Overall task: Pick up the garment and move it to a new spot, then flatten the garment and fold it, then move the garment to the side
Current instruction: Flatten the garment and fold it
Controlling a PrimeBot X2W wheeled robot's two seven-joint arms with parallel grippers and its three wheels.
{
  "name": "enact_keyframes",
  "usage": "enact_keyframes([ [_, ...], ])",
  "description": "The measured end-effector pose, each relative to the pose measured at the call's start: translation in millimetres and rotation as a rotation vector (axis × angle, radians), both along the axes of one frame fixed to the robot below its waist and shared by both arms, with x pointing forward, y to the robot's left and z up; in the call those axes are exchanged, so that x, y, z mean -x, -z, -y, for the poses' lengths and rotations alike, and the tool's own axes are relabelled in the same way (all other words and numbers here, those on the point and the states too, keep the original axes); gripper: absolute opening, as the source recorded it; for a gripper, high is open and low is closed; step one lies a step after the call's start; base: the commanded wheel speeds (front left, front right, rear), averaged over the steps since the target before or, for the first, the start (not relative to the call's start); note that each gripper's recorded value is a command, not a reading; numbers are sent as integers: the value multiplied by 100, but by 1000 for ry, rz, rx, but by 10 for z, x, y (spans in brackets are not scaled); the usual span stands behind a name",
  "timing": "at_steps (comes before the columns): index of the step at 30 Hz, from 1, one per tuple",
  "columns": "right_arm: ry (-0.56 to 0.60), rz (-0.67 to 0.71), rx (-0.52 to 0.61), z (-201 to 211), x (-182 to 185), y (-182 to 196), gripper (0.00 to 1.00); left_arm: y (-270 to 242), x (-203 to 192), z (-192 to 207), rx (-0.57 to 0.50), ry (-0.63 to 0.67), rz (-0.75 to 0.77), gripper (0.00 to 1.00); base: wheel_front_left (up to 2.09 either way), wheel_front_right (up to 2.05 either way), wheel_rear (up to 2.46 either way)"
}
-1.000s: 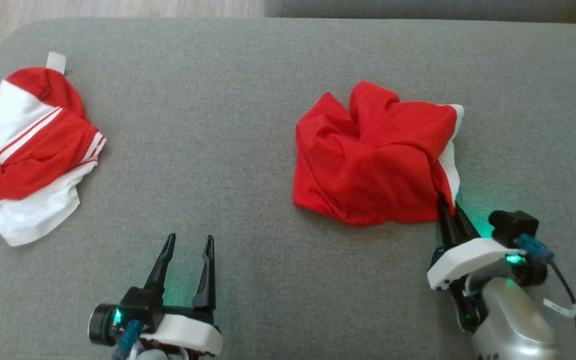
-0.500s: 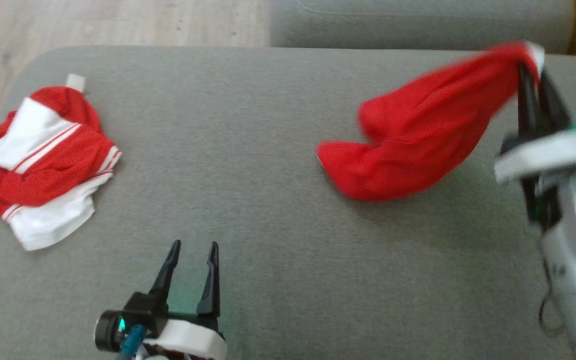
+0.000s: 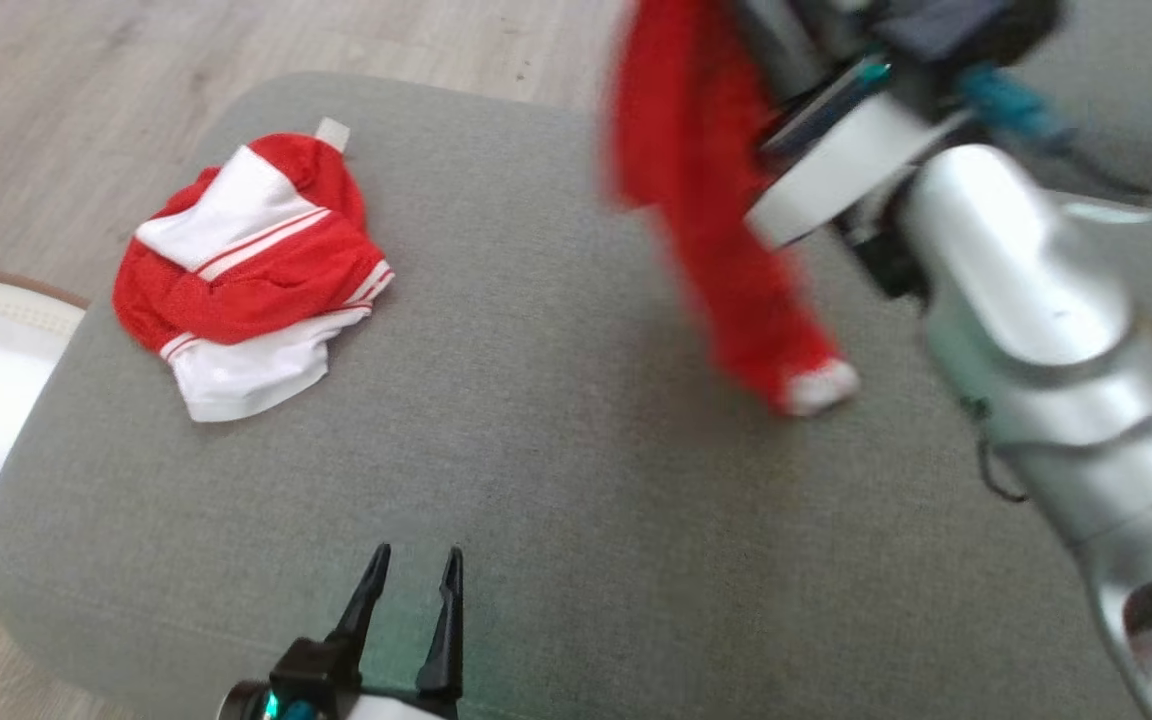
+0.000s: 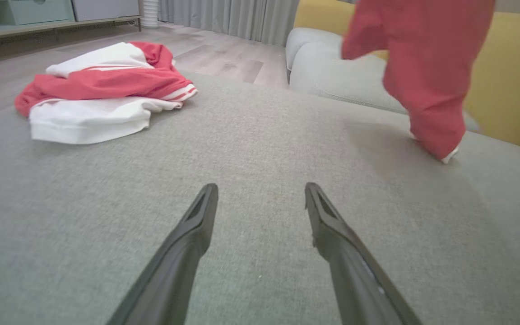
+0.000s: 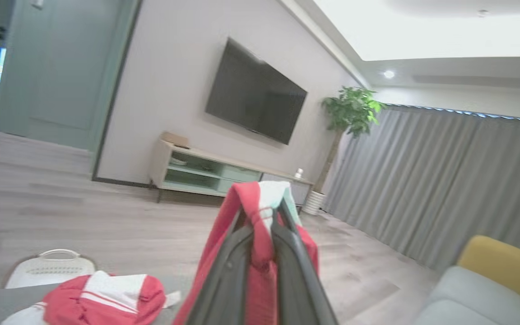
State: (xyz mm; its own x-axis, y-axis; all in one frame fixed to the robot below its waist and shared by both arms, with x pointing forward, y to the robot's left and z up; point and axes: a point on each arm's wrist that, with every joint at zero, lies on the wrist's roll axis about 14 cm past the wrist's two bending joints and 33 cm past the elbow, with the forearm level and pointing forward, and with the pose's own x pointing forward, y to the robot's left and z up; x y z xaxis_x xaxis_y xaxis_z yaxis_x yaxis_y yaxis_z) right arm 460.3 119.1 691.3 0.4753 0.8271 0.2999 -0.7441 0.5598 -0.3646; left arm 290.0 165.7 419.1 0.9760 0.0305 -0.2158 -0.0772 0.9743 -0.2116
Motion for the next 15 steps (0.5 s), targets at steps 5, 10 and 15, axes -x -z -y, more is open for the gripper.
enact_keyframes([
  [5,-76,-77,115,-49,217,517,0,55,26,25,3,2,-19,100,0,0,0],
  [10,23,-257,254,565,152,1405,0,83,-48,114,5,39,-29,100,0,0,0],
  [15,210,-475,382,1546,194,2314,0,100,-196,225,3,88,-35,100,0,0,0],
])
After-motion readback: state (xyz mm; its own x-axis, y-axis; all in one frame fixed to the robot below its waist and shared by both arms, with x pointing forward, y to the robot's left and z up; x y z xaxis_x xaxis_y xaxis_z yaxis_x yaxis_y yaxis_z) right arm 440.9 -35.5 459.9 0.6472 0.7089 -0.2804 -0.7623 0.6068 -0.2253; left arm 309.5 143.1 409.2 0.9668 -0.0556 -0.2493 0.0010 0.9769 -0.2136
